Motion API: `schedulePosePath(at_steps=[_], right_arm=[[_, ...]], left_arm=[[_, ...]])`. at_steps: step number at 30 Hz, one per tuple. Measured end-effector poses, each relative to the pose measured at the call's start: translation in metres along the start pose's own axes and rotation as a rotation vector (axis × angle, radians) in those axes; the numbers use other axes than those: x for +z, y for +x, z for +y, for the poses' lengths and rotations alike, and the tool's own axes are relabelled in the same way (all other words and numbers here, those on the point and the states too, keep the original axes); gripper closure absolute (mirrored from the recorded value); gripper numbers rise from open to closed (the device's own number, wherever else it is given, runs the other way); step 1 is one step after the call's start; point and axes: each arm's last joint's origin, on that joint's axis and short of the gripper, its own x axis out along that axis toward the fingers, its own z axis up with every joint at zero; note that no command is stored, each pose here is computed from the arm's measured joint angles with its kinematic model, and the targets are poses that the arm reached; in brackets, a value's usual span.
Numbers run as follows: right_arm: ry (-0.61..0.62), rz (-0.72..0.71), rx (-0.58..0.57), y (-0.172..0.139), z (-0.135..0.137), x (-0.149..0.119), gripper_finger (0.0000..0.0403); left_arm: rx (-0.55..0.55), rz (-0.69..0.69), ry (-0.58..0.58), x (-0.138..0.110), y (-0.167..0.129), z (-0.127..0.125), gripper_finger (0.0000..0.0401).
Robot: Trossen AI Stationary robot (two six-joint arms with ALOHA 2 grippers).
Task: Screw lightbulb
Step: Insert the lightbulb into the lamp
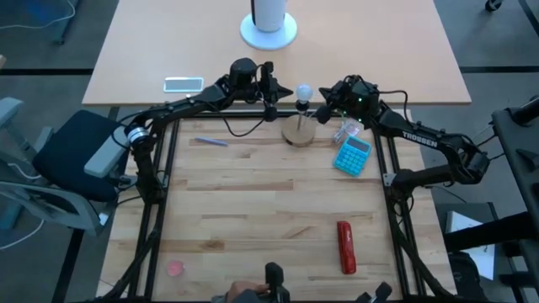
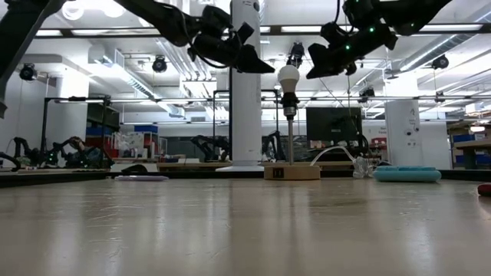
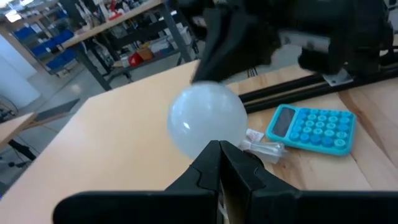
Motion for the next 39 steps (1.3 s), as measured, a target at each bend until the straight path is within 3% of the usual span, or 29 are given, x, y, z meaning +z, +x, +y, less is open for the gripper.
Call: schedulePosePath(at_steps=[12,39], right_arm=[[0.013,-0.057,0.074,0.001,-0.002,0.004,0.0403],[0.057,-0.050,0.223,-0.001,0.014,0.004,0.0403]], left_arm=[[0.003,-0.008,-0.002,-0.013,0.015,-0.002,0.0401],[0.030,-0.002,0.002,-0.014,0.015,0.000,0.0401]])
